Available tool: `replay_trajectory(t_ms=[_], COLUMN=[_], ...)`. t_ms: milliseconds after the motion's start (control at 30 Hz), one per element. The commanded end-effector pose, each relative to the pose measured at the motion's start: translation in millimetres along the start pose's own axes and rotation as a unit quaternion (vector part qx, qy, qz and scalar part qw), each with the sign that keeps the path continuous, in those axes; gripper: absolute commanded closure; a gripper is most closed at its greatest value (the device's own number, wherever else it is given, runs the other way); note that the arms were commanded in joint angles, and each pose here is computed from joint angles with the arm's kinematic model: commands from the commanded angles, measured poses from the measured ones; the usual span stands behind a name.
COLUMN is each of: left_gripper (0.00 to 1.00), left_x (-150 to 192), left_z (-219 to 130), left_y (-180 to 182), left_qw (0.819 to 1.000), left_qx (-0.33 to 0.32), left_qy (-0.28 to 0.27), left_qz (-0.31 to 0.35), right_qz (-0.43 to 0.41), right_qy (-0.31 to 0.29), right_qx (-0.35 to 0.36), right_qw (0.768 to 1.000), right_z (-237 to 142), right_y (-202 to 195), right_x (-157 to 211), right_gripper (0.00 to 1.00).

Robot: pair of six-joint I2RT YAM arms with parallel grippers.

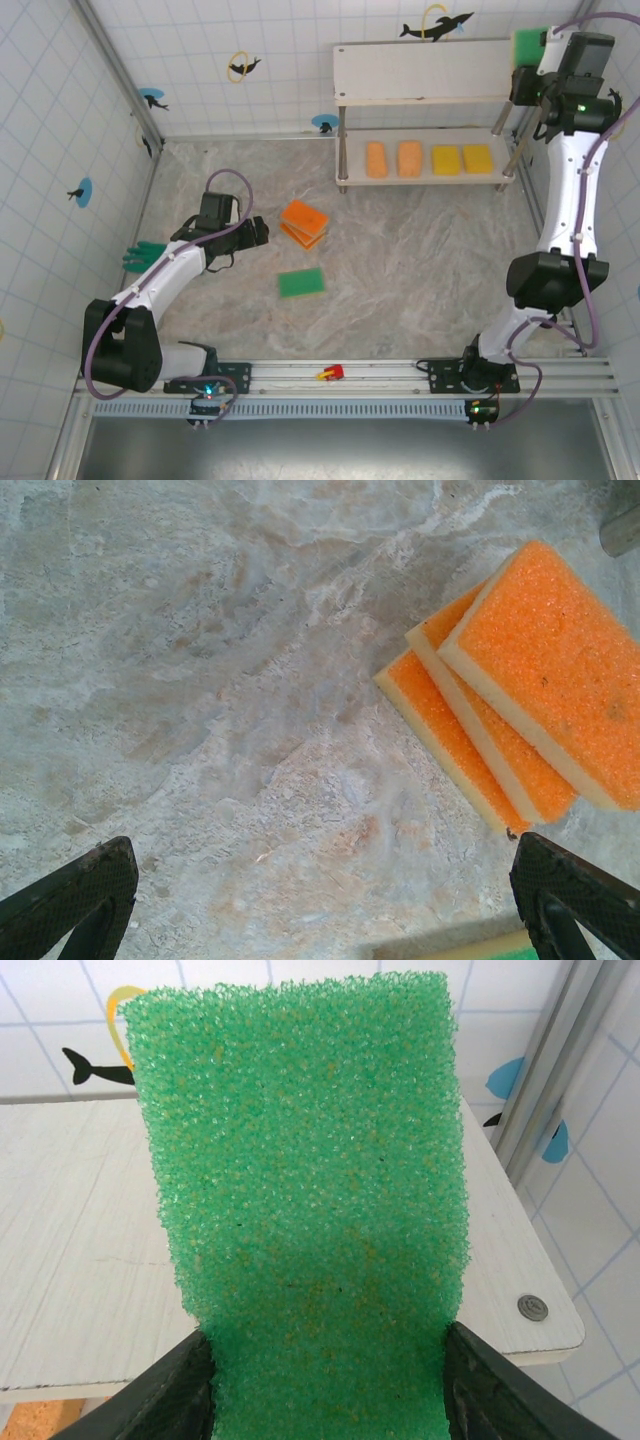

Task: Place and organize the cleaning sponges onto the shelf

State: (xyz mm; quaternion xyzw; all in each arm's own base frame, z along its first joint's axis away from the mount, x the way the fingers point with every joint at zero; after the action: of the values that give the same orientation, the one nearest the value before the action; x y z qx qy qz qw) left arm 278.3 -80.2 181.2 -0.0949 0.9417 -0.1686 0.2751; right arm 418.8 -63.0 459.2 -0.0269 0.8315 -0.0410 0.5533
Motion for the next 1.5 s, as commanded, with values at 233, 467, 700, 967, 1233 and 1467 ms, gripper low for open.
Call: replay_trajectory(t_ms=[233, 467, 700, 967, 1233, 1467], left_gripper=[0.03, 0.03, 0.03, 0.03, 0.03, 0.03], left_x=[-7, -8, -10, -11, -11, -10], left_z=[-7, -8, -8, -6, -6, -6], left_y=[-3, -4, -5, -6, -6, -5], left_qw=[1.0, 1.0, 1.0, 1.0, 1.0, 1.0], left_qx=[0.014, 0.016, 0.019, 0.019, 0.019, 0.017], left_qy=[-0.019, -0.021, -0.02, -0.019, -0.019, -0.019], left_qz=[-0.011, -0.013, -0.014, -0.015, -0.014, -0.015], right_qz=[0.028, 0.029, 0.032, 0.037, 0.037, 0.035], right_qy=[-0.035, -0.032, -0.036, -0.037, -0.023, -0.011], right_qx=[0.025, 0.019, 0.014, 0.01, 0.009, 0.008], right_qw=[0.999, 0.999, 0.999, 0.999, 0.999, 0.999], right_z=[15, 21, 28, 38, 46, 54], right_y=[-15, -19, -21, -23, -23, -24], right_x=[-9, -8, -9, -11, -4, 2], right_gripper=[0.41, 0.41, 0.41, 0.41, 0.4, 0.38])
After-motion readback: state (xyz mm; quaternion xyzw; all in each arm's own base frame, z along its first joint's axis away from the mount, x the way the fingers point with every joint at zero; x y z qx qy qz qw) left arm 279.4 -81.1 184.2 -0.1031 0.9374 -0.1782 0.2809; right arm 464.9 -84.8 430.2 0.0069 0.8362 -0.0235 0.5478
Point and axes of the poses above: each hand's point on the last joint's axis, 136 mm out from that joint toward the fingers, its own z axis out along the fingers, its own y axis along the line the jaws close on, x = y × z, the point moved 9 cm from there along -z, back along the fingers, and after that the axes turned 5 degrees about -z, right-handed, at the moved point
